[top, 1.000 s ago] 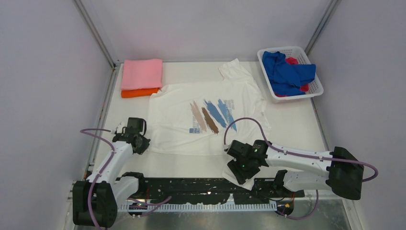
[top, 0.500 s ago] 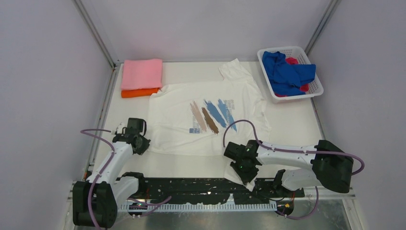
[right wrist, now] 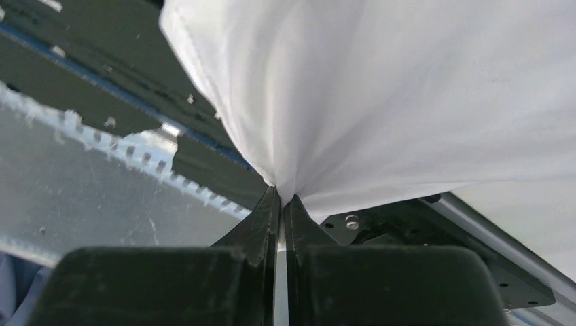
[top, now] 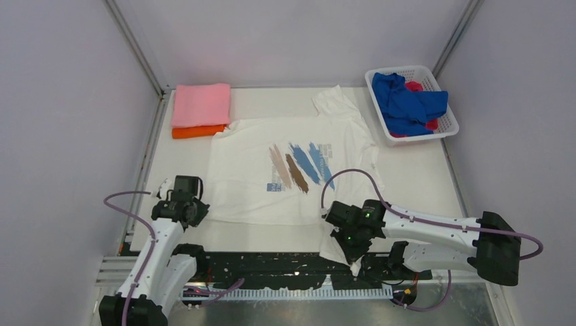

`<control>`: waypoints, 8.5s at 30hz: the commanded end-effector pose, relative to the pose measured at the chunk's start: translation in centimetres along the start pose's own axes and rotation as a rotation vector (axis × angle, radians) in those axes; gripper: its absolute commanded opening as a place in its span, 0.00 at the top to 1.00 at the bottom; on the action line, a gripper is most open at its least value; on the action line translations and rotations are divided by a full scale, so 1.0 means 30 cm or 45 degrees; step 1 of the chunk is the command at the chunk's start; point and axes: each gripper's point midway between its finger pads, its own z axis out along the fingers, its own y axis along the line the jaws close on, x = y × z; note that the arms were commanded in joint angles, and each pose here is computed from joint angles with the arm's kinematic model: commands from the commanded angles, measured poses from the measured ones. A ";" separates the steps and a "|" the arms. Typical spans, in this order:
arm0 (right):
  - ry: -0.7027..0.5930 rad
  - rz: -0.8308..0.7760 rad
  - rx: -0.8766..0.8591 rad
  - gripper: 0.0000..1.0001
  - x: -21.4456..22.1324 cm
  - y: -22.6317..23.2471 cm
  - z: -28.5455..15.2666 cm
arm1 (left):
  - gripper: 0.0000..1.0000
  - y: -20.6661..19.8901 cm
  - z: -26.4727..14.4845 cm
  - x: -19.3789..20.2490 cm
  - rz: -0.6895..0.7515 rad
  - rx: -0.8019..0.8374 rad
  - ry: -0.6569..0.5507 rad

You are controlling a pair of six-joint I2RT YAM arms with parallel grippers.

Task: Fold and stack the t-shirts
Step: Grab the side of the flattened tshirt closest away from the robot with both arms, then fold the flattened tshirt in 1/3 of the way, then grab the side of the flattened tshirt furthest away from the robot with both arms

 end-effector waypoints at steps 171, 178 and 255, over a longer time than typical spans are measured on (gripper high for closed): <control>-0.177 0.734 0.211 0.05 -0.198 -0.360 0.040 | 0.01 0.009 -0.001 0.369 0.412 0.069 0.557; -0.196 0.762 0.249 0.05 -0.193 -0.371 0.020 | 0.01 0.020 -0.037 0.394 0.405 0.092 0.583; -0.908 0.686 0.210 0.04 -0.555 -0.461 -0.236 | 0.50 -0.666 0.300 -0.254 0.237 0.058 0.160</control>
